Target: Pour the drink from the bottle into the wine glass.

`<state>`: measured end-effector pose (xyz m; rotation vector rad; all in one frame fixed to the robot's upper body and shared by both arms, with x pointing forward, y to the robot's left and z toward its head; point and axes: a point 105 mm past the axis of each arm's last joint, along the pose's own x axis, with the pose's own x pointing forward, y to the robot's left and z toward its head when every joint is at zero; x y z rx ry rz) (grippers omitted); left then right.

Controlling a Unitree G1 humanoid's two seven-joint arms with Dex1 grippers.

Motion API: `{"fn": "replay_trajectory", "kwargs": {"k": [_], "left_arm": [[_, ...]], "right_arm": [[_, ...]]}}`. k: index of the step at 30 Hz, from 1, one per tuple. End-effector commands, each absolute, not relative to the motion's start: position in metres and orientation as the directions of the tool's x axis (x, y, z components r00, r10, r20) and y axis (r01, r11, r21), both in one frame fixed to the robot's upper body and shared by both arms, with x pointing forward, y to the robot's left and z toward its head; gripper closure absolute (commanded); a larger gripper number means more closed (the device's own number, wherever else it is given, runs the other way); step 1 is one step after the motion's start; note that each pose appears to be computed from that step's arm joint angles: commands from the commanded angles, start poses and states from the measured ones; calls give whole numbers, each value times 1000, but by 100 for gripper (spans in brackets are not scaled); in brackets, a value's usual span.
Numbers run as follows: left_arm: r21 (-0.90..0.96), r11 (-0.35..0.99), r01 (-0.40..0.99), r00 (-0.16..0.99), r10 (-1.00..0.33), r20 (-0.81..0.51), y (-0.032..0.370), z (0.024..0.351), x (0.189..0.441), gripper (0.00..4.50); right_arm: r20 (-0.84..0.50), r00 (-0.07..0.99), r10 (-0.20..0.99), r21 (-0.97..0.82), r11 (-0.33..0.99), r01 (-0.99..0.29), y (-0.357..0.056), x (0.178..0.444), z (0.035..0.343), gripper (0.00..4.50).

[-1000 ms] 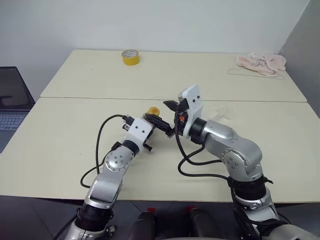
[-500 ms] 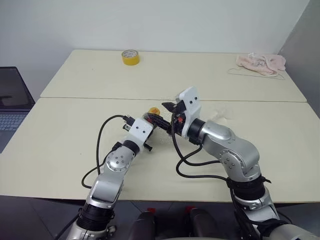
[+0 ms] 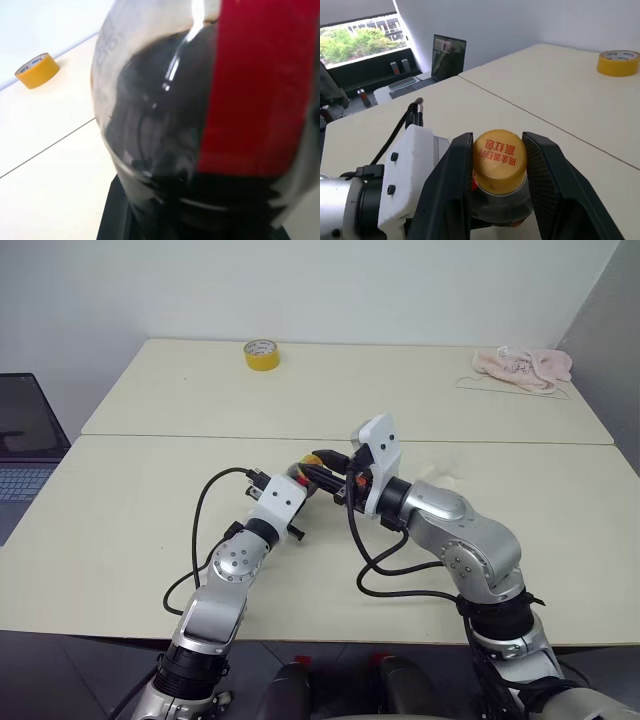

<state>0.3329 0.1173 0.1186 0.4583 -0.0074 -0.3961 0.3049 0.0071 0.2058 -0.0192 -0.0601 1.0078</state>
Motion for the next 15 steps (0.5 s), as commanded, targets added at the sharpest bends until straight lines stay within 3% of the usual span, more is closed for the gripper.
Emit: {"fn": "replay_trajectory", "kwargs": {"k": [1, 6, 15], "left_arm": [[394, 830, 393, 913, -404, -61, 141, 143, 332, 371], [341, 708, 619, 783, -588, -201, 150, 145, 313, 371], [275, 530, 802, 597, -722, -350, 162, 141, 286, 372]], "right_arm": [[111, 426, 898, -148, 438, -887, 4, 293, 222, 330], [145, 324, 935, -269, 352, -896, -3, 290, 232, 330], [113, 176, 978, -439, 208, -874, -8, 281, 239, 330]]}}
